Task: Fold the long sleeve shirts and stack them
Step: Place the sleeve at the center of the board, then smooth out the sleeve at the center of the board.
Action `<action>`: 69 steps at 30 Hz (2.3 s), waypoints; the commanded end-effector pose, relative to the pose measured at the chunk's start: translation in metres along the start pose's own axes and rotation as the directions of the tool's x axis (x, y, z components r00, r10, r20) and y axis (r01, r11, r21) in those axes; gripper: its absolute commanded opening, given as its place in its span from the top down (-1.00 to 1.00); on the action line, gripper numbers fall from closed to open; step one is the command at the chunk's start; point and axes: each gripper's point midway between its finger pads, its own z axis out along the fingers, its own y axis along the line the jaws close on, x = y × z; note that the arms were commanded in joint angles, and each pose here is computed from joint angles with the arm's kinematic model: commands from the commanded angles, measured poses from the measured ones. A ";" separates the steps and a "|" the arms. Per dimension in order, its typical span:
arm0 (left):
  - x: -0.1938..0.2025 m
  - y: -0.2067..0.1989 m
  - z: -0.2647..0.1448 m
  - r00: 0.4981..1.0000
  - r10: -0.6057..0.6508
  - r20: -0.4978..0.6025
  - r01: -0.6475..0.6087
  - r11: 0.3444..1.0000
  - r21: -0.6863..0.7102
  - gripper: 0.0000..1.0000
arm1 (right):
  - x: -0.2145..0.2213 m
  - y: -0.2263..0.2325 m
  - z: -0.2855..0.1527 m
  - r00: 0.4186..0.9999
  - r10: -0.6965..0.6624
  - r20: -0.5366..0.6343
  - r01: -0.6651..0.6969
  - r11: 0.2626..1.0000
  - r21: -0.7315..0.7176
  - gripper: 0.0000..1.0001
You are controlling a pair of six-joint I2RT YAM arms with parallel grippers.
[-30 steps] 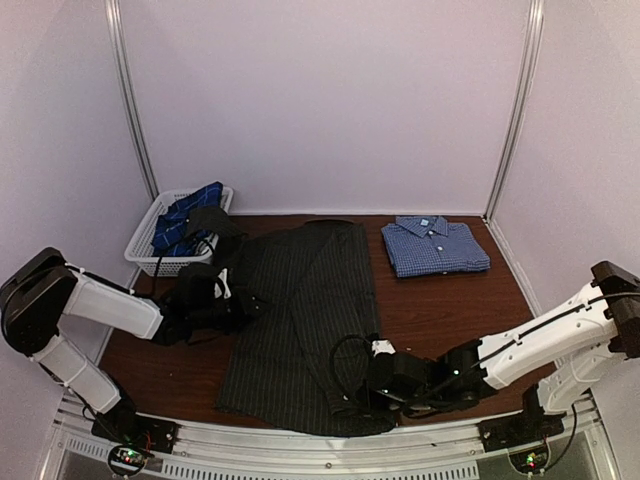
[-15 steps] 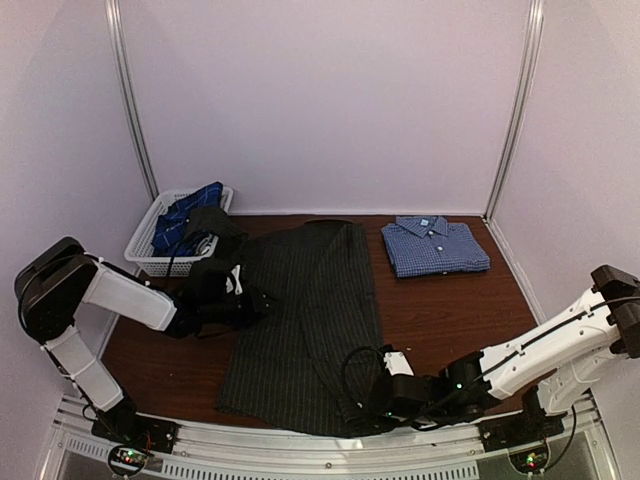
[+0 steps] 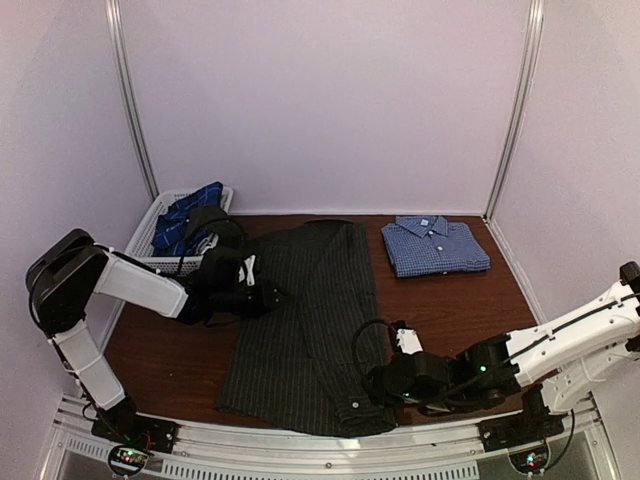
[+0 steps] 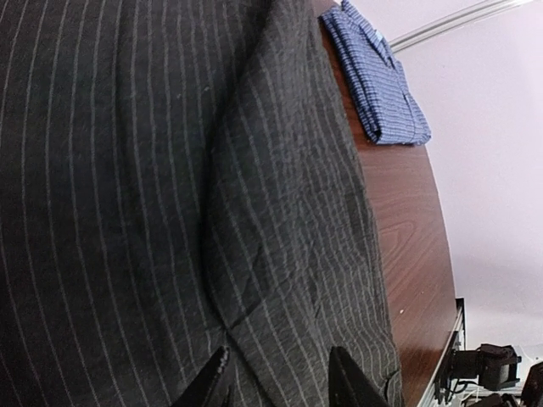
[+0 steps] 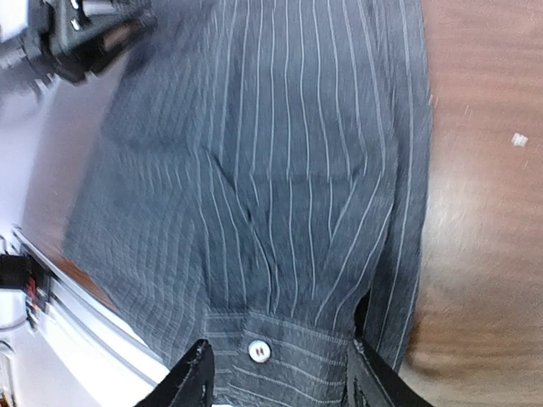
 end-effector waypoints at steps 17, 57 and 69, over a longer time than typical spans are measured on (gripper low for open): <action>-0.076 -0.043 0.132 0.974 0.224 -0.026 -0.221 0.972 0.083 0.24 | -0.001 0.006 0.042 0.998 -0.036 -0.047 0.028 0.988 -0.152 0.41; -0.197 -0.082 0.061 0.940 0.313 0.138 -0.313 0.950 -0.020 -0.20 | -0.009 -0.005 0.041 0.998 -0.043 -0.040 0.039 0.994 -0.097 0.28; -0.069 -0.011 -0.013 0.978 0.206 -0.008 -0.206 0.975 -0.086 -0.16 | -0.008 -0.003 0.047 0.998 -0.027 -0.057 0.016 0.983 -0.181 0.24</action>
